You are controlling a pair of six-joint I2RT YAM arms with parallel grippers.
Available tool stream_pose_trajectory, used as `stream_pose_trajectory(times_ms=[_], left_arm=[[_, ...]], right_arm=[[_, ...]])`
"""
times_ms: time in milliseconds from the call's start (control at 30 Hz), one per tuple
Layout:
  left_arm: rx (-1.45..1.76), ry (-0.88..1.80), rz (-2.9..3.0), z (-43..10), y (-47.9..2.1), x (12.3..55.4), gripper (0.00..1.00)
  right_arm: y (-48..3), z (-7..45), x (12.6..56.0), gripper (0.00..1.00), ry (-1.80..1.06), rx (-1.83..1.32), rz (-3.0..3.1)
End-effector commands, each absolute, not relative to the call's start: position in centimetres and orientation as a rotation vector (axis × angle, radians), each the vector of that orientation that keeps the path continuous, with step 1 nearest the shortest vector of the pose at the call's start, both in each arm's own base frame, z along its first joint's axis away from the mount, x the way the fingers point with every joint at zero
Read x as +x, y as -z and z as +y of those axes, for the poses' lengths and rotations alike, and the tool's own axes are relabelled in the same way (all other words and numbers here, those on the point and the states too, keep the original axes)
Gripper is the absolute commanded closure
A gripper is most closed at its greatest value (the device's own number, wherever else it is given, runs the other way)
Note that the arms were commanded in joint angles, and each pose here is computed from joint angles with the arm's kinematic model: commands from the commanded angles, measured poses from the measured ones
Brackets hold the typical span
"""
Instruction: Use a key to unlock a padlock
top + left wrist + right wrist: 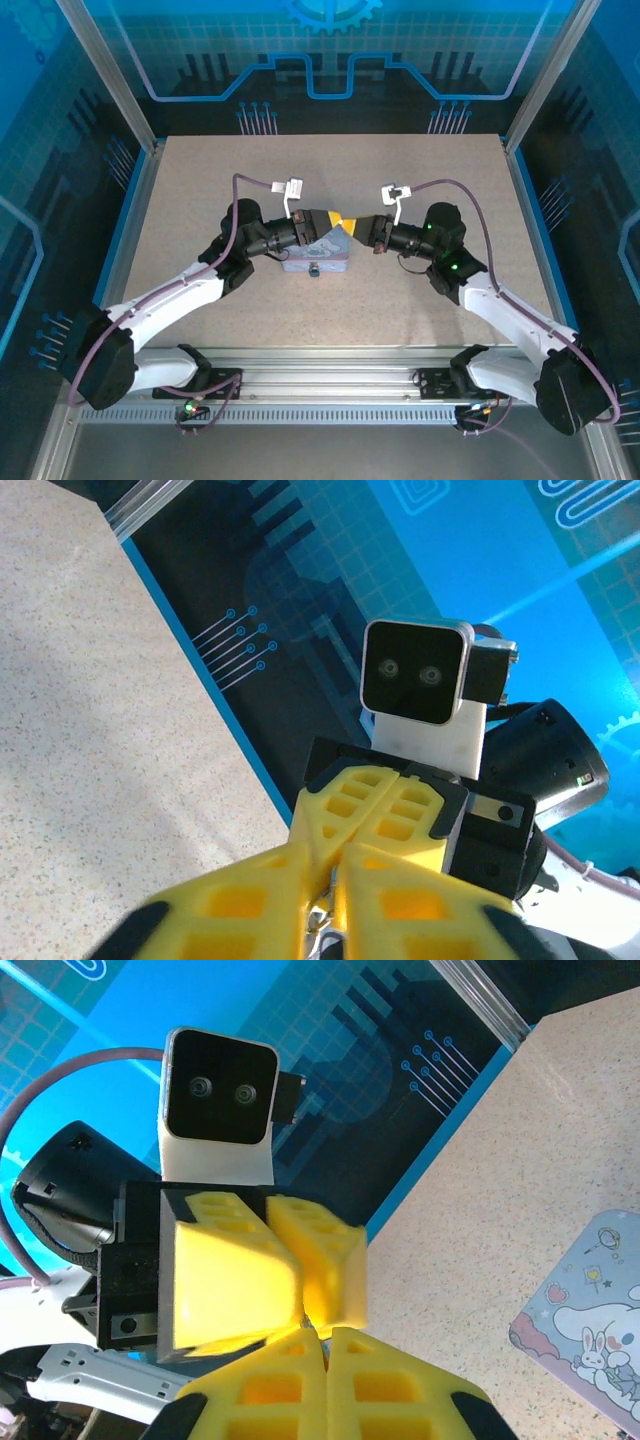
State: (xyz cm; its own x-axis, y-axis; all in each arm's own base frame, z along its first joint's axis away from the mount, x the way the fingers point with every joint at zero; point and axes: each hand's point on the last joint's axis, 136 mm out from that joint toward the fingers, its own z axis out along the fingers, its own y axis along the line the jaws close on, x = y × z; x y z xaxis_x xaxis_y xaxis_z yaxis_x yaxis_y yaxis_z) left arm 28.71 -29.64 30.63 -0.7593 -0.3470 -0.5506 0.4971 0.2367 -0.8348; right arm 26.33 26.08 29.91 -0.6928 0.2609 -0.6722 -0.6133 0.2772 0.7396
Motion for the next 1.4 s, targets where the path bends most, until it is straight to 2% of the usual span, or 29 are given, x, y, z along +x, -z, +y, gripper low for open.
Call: stream_pose_trajectory(times_ms=[0, 100, 200, 267, 500, 800, 933, 1067, 1367], left_arm=[[0.095, 1.552, 1.833, -28.4, -30.3, 28.9, 0.69], [0.056, 1.506, 1.858, -27.3, -29.6, 29.1, 0.56], [0.000, 1.425, 1.915, -25.9, -28.1, 29.3, 0.49], [-0.059, 1.324, 1.990, -24.7, -26.2, 29.5, 0.39], [-0.260, 0.879, 2.224, -18.8, -18.7, 29.5, 0.27], [-0.392, 0.684, 2.351, -16.4, -11.6, 30.6, 0.20], [-0.397, 0.673, 2.353, -16.6, -10.4, 32.0, 0.19], [-0.367, 0.671, 2.390, -17.5, -9.2, 33.3, 0.19], [-0.301, 0.810, 2.420, -21.0, -8.4, 35.2, 0.27]], right_arm=[[-30.7, 25.2, 26.1, 1.00, -1.470, -0.343, 1.786], [-30.3, 24.4, 26.1, 1.00, -1.439, -0.331, 1.808], [-29.6, 23.3, 26.5, 1.00, -1.379, -0.309, 1.841], [-28.5, 22.4, 26.7, 1.00, -1.339, -0.281, 1.893], [-24.8, 19.9, 27.4, 1.00, -1.108, -0.239, 2.061], [-20.8, 18.2, 28.1, 1.00, -0.945, -0.176, 2.191], [-18.1, 17.5, 28.8, 1.00, -0.849, -0.137, 2.298], [-15.3, 16.9, 29.5, 1.00, -0.762, -0.098, 2.402], [-12.2, 16.8, 31.3, 1.00, -0.643, -0.054, 2.493]])
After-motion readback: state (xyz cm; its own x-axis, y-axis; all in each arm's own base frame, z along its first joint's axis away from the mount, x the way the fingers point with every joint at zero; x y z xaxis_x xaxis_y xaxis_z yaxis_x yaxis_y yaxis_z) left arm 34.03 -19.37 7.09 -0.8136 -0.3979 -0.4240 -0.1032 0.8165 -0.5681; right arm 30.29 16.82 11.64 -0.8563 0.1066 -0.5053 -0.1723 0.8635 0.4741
